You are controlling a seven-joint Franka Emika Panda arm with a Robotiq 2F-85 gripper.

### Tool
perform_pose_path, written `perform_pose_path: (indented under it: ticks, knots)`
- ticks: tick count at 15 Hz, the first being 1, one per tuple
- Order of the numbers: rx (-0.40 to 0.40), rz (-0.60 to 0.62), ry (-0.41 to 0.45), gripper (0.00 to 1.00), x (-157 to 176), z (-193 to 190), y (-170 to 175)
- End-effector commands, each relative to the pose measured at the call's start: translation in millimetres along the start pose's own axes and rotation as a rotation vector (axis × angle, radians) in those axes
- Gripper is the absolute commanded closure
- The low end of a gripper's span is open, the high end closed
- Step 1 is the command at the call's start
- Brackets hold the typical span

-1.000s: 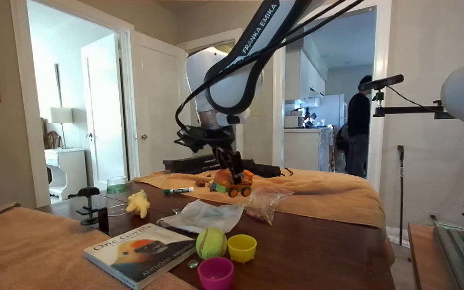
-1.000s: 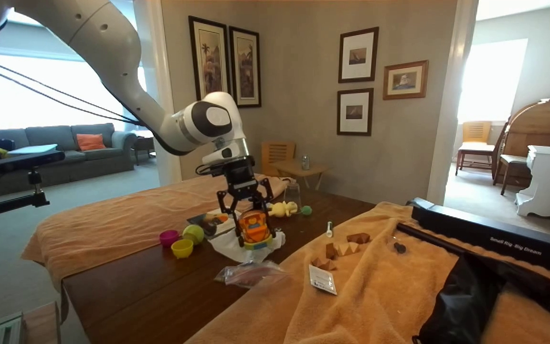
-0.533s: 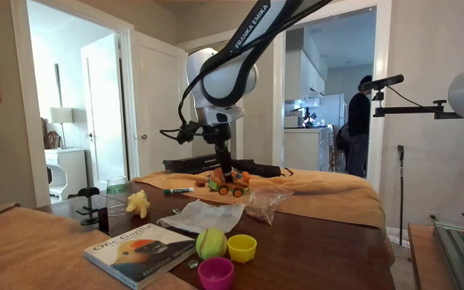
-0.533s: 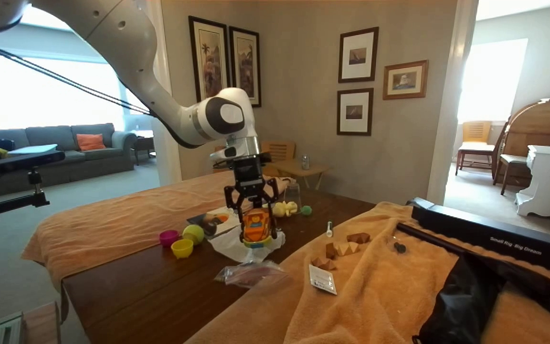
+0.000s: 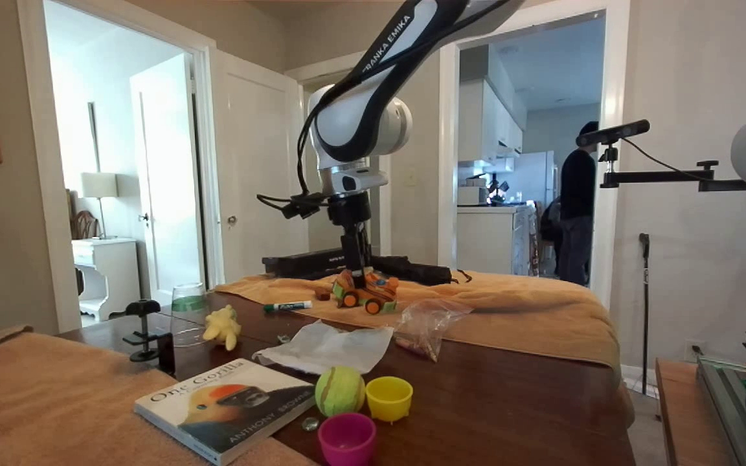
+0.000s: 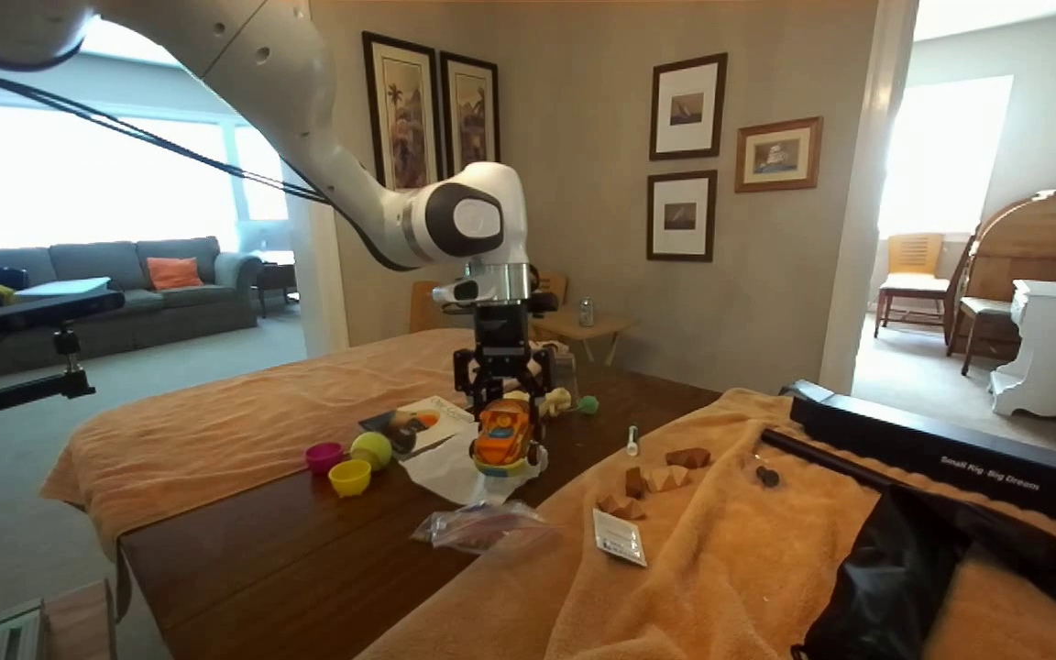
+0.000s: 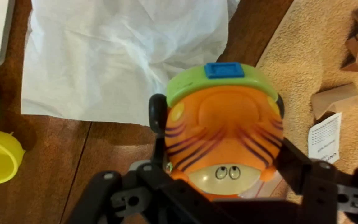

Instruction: Move the car toy slightly backward on the table

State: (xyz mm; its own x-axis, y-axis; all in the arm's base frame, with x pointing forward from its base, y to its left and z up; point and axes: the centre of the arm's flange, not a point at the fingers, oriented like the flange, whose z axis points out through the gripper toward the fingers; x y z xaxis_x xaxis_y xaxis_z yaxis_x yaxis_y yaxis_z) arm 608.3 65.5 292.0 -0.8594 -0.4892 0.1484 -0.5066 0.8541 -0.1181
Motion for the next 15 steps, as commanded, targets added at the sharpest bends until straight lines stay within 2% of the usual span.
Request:
perform_pose_path:
  ticks: [1, 4, 9, 15]
  knots:
    - [-0.062, 0.079, 0.014, 0.39, -13.6, -1.9, 1.9]
    - [-0.089, 0.115, 0.005, 0.39, -16.5, 5.5, -3.1]
    - [-0.073, 0.169, 0.004, 0.39, -17.5, 19.5, -14.2]
    - [-0.067, 0.179, 0.013, 0.39, -22.2, 37.7, -16.2]
